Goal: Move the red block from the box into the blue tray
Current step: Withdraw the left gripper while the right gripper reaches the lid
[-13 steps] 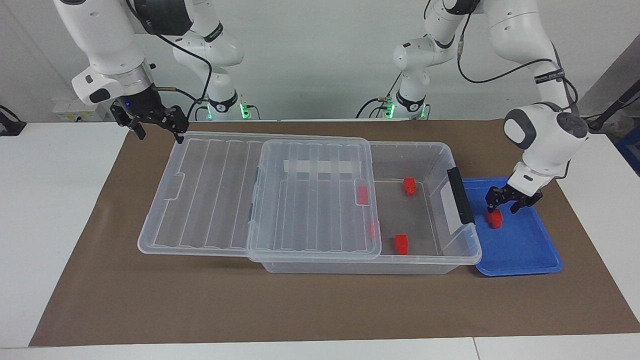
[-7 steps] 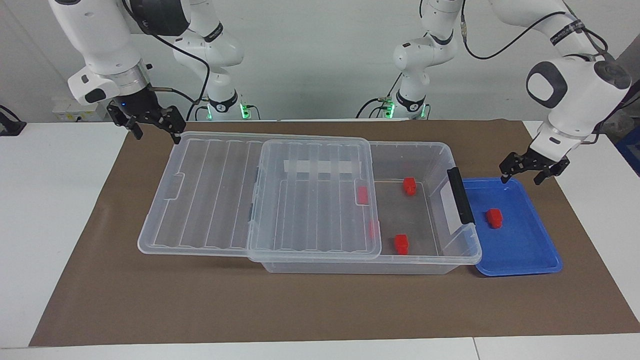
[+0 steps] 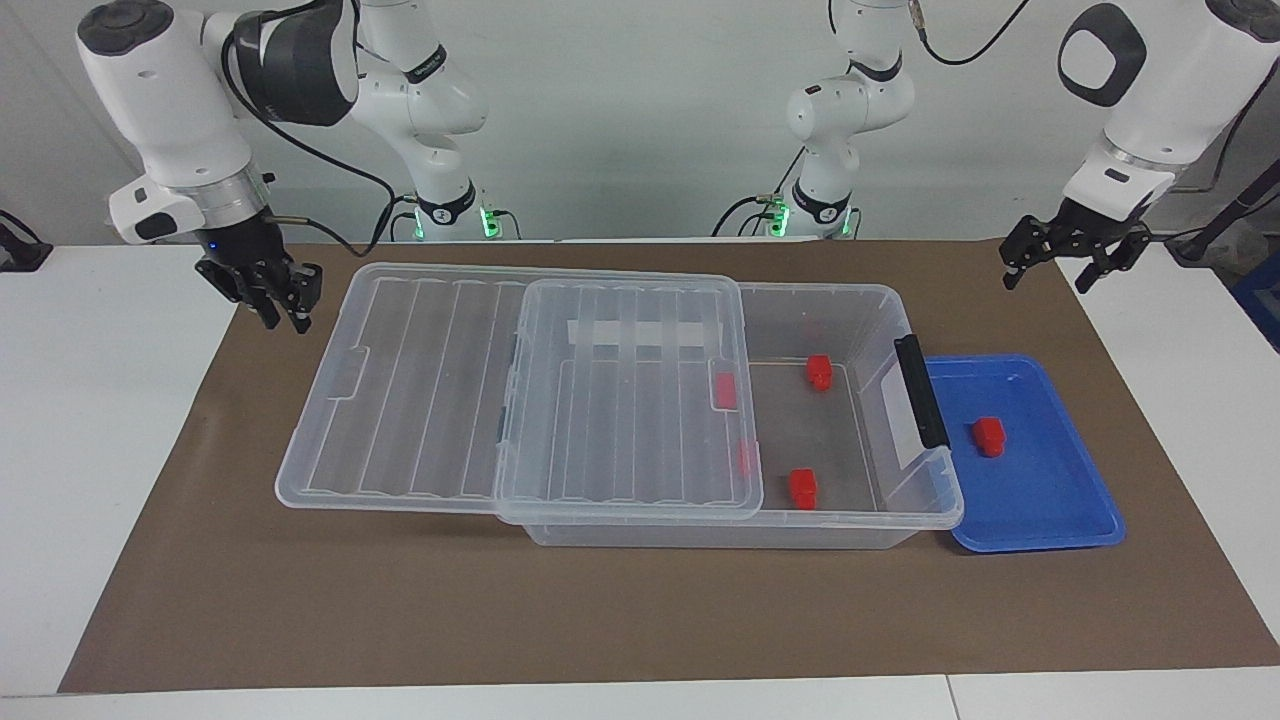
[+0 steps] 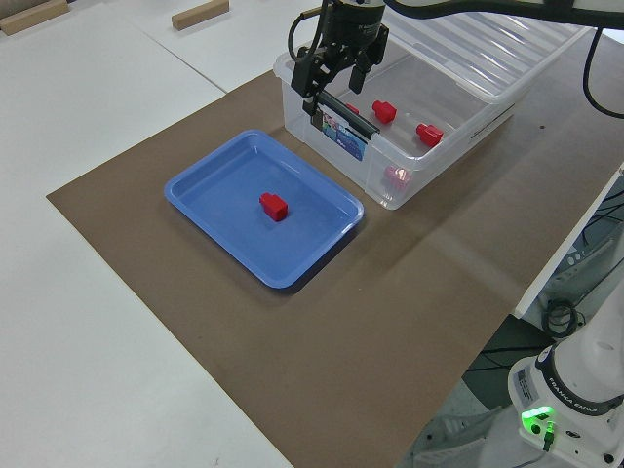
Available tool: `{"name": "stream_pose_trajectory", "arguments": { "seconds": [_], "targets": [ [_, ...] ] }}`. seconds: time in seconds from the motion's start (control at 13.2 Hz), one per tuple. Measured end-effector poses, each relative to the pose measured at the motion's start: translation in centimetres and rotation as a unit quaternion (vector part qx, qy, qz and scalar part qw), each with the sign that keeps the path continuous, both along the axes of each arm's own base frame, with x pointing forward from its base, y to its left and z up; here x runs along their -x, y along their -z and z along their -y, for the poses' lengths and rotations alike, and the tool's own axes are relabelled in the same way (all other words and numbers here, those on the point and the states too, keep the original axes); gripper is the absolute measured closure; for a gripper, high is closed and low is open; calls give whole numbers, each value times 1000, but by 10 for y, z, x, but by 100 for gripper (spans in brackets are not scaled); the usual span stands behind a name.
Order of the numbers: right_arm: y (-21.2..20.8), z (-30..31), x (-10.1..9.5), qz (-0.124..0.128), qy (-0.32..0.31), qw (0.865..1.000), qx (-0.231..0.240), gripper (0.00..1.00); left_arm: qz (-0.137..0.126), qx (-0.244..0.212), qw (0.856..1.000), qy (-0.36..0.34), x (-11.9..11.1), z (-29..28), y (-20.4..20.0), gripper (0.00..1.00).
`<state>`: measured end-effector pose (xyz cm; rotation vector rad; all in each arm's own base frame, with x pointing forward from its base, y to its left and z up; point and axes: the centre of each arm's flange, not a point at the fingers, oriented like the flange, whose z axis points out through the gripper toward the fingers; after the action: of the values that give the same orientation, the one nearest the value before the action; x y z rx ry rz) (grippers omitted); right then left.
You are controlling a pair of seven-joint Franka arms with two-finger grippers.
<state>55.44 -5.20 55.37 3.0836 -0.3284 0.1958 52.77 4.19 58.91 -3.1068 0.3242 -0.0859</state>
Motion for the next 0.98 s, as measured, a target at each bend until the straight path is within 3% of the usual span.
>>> {"name": "stream_pose_trajectory", "arguments": {
  "seconds": [0.15, 0.23, 0.98],
  "targets": [
    [18, 9, -1, 15, 6, 1000, 1, 97, -1, 0, 1000, 22, -1, 24, 0, 0],
    [28, 13, -1, 22, 10, 1000, 2, 99, -2, 0, 1000, 28, -1, 31, 1, 0],
    [61, 16, -6, 12, 11, 1000, 0, 99, -2, -2, 999, 53, -1, 59, 2, 0]
  ]
}}
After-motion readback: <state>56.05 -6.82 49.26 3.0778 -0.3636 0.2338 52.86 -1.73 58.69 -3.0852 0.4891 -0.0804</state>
